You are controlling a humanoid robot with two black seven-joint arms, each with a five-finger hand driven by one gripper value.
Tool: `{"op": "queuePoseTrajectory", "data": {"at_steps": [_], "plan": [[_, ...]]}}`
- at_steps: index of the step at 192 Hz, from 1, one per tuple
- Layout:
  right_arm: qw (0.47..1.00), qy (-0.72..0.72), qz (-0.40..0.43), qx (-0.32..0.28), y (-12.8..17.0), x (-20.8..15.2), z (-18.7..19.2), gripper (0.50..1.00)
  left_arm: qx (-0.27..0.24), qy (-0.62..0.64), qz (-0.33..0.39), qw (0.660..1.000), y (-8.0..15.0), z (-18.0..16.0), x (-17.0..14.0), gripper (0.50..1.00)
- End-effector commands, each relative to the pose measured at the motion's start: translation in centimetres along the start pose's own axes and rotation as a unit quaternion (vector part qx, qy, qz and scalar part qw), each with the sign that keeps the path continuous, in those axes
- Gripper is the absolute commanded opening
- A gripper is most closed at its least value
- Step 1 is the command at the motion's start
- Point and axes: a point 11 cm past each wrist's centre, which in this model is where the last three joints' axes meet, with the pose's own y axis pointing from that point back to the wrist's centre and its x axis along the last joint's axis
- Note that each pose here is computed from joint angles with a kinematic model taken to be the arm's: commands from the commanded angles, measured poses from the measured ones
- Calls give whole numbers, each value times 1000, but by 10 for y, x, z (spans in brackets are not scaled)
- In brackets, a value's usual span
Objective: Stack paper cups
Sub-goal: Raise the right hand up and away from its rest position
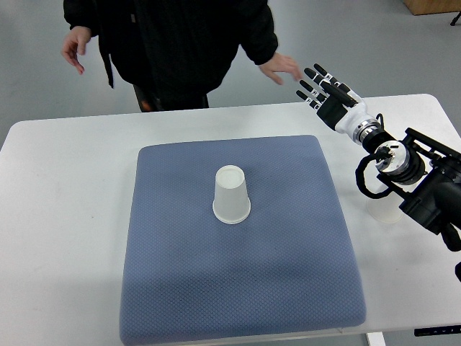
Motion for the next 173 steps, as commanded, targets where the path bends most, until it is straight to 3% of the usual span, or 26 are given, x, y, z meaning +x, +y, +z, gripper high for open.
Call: {"op": "queuePoseTrajectory", "data": {"at_steps": [1,74,121,149,173], "plan": [[1000,0,0,-1,0,0,1,917,-1,0,0,1000,0,0,0,1000],[1000,14,-13,1,-1,-5,-7,917,-1,0,-4,1000,0,0,-1,1000],[981,169,-89,-31,-4,-32,-37,917,0,-1,-4,1000,0,0,-1,1000],[920,348,-139,-114,-3,-55,-46,917,-1,-2,-7,1000,0,0,-3,1000],[819,508,-187,-188,3,-80,-56,917,-1,-3,-7,1000,0,0,-3,1000]]}}
